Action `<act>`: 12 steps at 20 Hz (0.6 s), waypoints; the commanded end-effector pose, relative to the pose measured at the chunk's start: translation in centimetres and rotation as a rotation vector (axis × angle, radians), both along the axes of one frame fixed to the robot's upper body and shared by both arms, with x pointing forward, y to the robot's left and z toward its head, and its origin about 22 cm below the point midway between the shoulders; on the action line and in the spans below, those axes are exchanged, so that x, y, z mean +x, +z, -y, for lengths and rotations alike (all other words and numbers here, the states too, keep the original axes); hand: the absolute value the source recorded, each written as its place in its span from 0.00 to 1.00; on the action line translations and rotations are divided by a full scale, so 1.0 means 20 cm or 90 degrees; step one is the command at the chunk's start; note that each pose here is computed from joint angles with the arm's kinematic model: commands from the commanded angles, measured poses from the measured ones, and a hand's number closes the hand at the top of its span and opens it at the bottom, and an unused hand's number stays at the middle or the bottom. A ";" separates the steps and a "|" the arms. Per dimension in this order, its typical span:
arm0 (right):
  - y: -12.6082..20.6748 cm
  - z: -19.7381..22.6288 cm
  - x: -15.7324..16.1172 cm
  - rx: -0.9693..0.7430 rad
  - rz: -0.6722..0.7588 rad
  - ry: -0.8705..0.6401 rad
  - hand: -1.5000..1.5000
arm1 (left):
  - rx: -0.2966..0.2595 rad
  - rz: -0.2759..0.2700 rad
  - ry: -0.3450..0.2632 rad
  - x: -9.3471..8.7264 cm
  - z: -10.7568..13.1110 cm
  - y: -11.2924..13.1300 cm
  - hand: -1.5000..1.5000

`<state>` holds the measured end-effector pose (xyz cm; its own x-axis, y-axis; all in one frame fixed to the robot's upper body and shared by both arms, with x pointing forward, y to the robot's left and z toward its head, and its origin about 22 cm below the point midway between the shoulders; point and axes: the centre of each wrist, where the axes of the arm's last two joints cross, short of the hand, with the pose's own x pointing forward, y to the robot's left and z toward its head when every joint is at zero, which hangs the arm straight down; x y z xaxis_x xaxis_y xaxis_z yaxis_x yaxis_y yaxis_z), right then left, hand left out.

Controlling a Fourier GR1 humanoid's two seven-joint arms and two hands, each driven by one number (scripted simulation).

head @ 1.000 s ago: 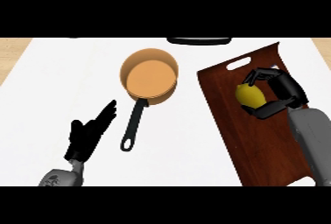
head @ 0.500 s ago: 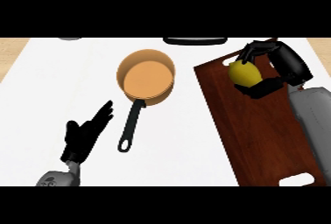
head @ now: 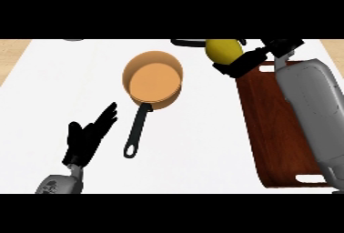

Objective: Pick the lemon from the tray and place it in the pot

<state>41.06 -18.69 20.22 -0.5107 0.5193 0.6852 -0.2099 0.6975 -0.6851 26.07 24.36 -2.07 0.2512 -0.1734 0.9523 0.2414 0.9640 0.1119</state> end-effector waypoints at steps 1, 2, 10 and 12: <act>0.16 -0.20 0.07 -0.066 0.005 -0.004 1.00 | -0.001 -0.005 -0.008 -0.04 0.02 0.00 0.50; 0.12 -0.30 0.03 -0.082 -0.007 0.004 1.00 | -0.002 0.002 0.000 0.06 0.05 -0.02 0.50; 0.14 -0.67 0.07 -0.199 -0.003 0.021 1.00 | 0.002 0.004 -0.021 -0.02 0.10 0.02 0.50; 0.09 -0.71 0.09 -0.239 0.004 0.008 1.00 | 0.001 -0.009 -0.016 -0.01 0.05 -0.03 0.50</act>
<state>42.81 -7.59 22.95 -0.5123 0.6775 0.5278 -0.2263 0.4863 -0.8440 25.97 23.69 -2.12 0.2420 -0.1769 0.9540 0.2579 0.9596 0.1125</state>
